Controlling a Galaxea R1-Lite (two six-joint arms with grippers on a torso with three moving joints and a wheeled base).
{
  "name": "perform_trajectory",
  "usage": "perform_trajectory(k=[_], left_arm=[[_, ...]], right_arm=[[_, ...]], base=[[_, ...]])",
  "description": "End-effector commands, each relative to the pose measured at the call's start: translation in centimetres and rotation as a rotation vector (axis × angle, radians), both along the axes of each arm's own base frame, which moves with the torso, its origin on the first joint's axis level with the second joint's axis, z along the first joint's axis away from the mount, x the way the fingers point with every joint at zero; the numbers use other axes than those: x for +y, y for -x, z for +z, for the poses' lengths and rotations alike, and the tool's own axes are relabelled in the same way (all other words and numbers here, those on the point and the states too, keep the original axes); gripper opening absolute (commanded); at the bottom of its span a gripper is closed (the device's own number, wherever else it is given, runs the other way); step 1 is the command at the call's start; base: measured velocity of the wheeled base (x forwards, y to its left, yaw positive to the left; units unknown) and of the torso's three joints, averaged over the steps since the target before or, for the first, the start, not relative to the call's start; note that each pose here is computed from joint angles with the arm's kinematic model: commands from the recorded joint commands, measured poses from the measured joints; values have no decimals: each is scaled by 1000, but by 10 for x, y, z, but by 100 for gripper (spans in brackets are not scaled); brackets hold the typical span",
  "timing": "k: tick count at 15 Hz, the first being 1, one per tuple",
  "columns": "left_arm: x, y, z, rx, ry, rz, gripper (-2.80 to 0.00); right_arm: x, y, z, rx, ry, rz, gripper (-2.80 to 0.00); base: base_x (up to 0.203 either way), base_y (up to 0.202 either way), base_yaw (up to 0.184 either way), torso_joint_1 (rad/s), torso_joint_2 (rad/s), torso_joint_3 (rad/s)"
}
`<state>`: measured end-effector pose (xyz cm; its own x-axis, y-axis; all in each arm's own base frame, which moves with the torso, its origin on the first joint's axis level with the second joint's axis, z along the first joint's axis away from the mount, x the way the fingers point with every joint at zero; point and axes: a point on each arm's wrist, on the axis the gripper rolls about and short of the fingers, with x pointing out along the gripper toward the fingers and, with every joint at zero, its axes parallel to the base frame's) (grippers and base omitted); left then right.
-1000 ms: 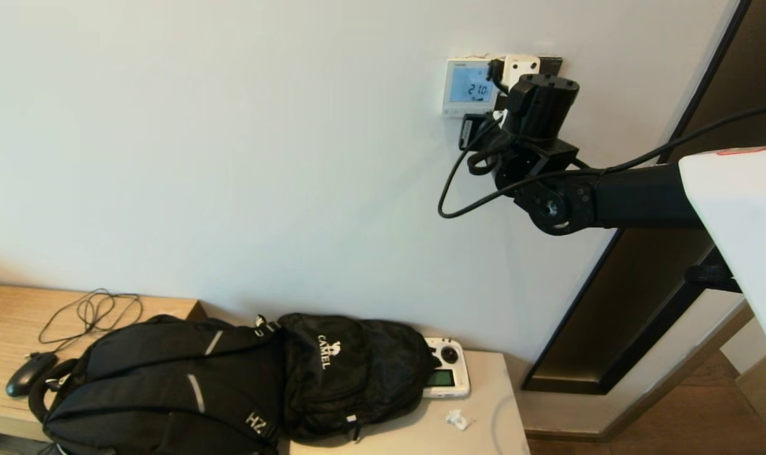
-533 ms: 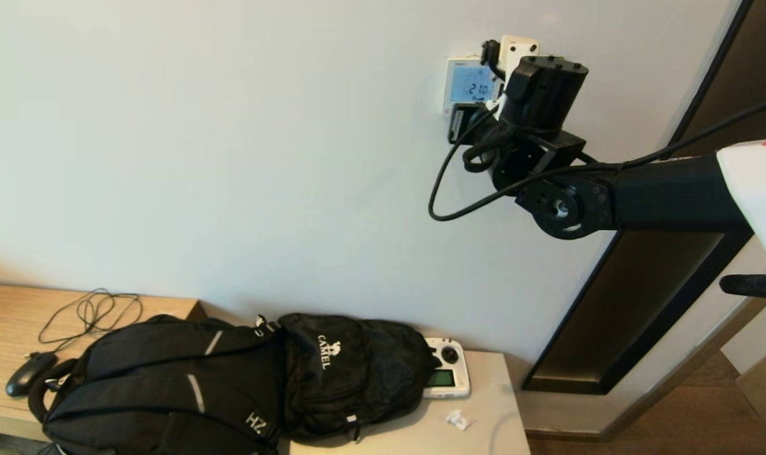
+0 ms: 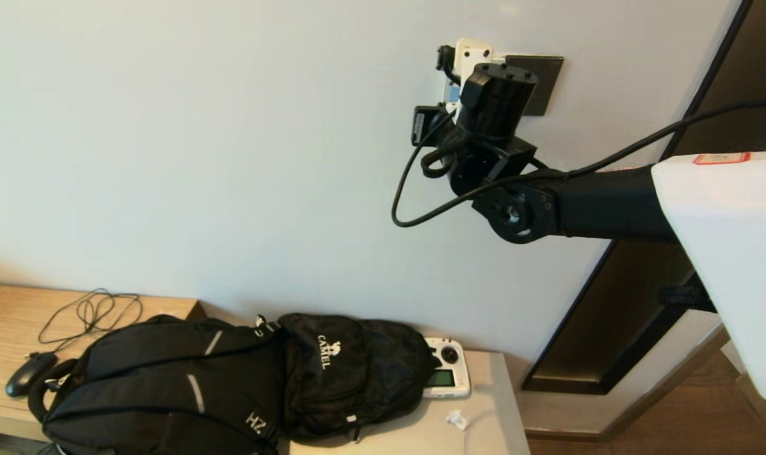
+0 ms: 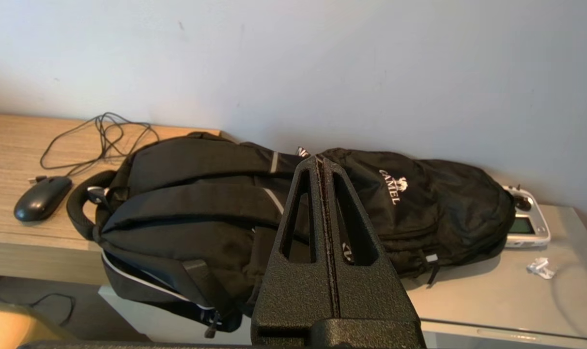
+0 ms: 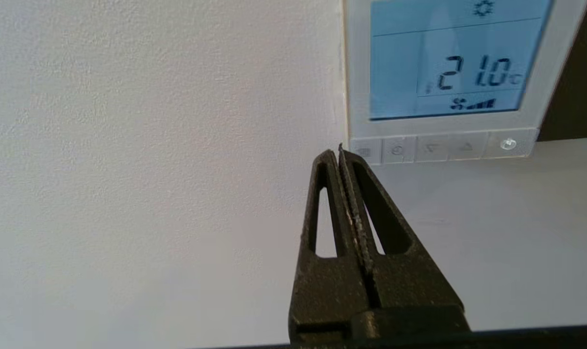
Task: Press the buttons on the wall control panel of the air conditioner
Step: Press the temperature increase button
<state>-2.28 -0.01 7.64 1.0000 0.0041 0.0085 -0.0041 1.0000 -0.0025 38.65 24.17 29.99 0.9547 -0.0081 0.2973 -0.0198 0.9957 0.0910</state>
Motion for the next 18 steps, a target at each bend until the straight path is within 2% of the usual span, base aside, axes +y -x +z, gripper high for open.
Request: perform_trajectory(k=[1,14,18], left_arm=[[0,0,0,-1,1,0,-280],[0,0,0,-1,1,1,-280],[0,0,0,-1,1,1,-280]], right_arm=[[7,-11,-12,7,15,-10,-280],[-6,-15,-6,-10,3,-54,-280],[-9,-21,-11,4,14,-65,-280]], base=[[0,0,0,0,0,0],[0,0,0,0,0,0],[0,0,0,0,0,0]])
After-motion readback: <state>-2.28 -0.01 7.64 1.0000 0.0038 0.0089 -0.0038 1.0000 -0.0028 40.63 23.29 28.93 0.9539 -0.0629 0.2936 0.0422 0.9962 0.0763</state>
